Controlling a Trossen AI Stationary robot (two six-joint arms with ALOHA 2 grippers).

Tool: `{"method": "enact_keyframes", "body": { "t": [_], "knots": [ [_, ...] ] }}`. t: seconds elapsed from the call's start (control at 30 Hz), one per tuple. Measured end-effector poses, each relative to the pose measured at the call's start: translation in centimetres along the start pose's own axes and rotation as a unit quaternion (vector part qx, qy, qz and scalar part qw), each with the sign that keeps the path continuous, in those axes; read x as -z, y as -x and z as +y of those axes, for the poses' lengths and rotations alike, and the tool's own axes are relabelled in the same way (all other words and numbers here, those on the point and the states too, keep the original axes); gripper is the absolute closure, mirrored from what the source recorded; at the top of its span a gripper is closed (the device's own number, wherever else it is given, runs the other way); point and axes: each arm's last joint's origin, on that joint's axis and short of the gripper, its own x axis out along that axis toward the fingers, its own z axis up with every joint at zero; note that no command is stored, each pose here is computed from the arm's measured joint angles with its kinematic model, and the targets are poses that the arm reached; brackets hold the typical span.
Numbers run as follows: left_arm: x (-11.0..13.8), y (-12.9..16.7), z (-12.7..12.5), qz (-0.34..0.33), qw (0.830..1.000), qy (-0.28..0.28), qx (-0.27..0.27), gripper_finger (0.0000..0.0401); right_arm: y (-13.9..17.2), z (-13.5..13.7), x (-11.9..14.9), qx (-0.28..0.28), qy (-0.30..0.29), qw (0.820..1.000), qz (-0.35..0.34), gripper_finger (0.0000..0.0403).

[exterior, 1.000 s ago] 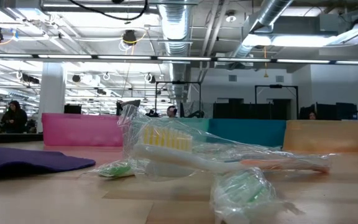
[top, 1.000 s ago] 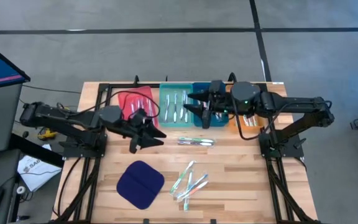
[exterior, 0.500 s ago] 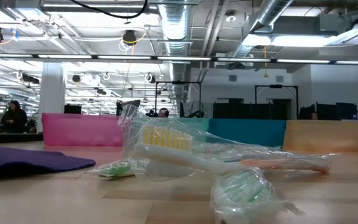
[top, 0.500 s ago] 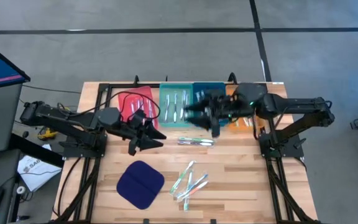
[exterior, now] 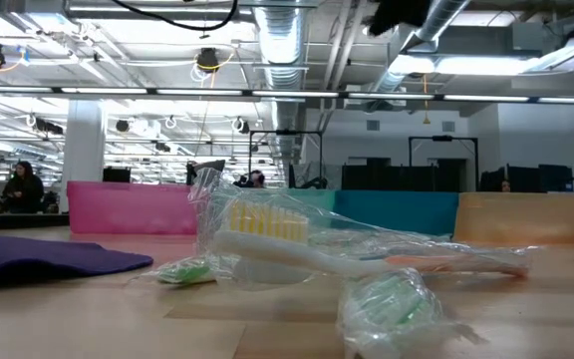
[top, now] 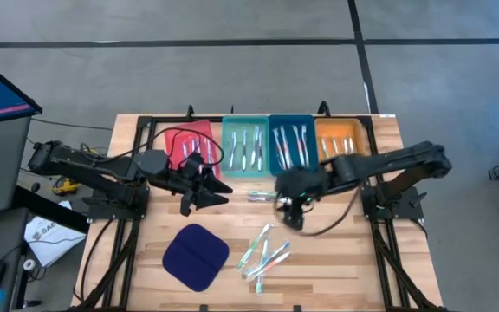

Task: Pick & Place Toothbrushes
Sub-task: Put the purple toothbrush into the green bin

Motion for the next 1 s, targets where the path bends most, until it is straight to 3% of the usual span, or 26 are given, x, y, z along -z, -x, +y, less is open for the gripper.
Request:
{"method": "enact_keyframes", "body": {
  "t": [0.13, 0.3, 0.4, 0.6, 0.8, 0.9, 1.0],
  "knots": [
    [0.2, 0.0, 0.1, 0.003, 1.000, -0.002, -0.002, 0.0192, -4.4, 0.7, -0.1, 0.005, 0.002, 0.999, 0.052, 0.0208],
    [0.3, 0.2, -0.1, 0.013, 1.000, -0.018, 0.002, 0.0192, -8.6, 3.3, 0.5, -0.067, 0.011, 0.993, 0.096, 0.0229],
    [0.1, 0.6, -0.3, 0.010, 1.000, -0.027, 0.004, 0.0192, -8.9, 5.2, 1.7, -0.074, 0.051, 0.990, 0.104, 0.0243],
    [-0.1, 0.7, 0.0, -0.020, 0.998, -0.037, -0.041, 0.0192, -9.1, 7.3, 2.3, -0.017, 0.117, 0.992, 0.042, 0.0274],
    [-0.3, 0.7, 0.4, -0.057, 0.991, -0.063, -0.100, 0.0192, -10.5, 4.5, 4.1, -0.046, 0.094, 0.993, 0.052, 0.0276],
    [-0.4, 0.7, 0.6, -0.080, 0.985, -0.071, -0.136, 0.0192, -10.0, 2.1, 5.5, -0.099, 0.068, 0.993, 0.002, 0.0267],
    [-0.7, 0.8, 0.9, -0.105, 0.977, -0.071, -0.173, 0.0192, -9.7, 0.1, 7.3, -0.112, 0.055, 0.992, -0.013, 0.0258]
  ]
}}
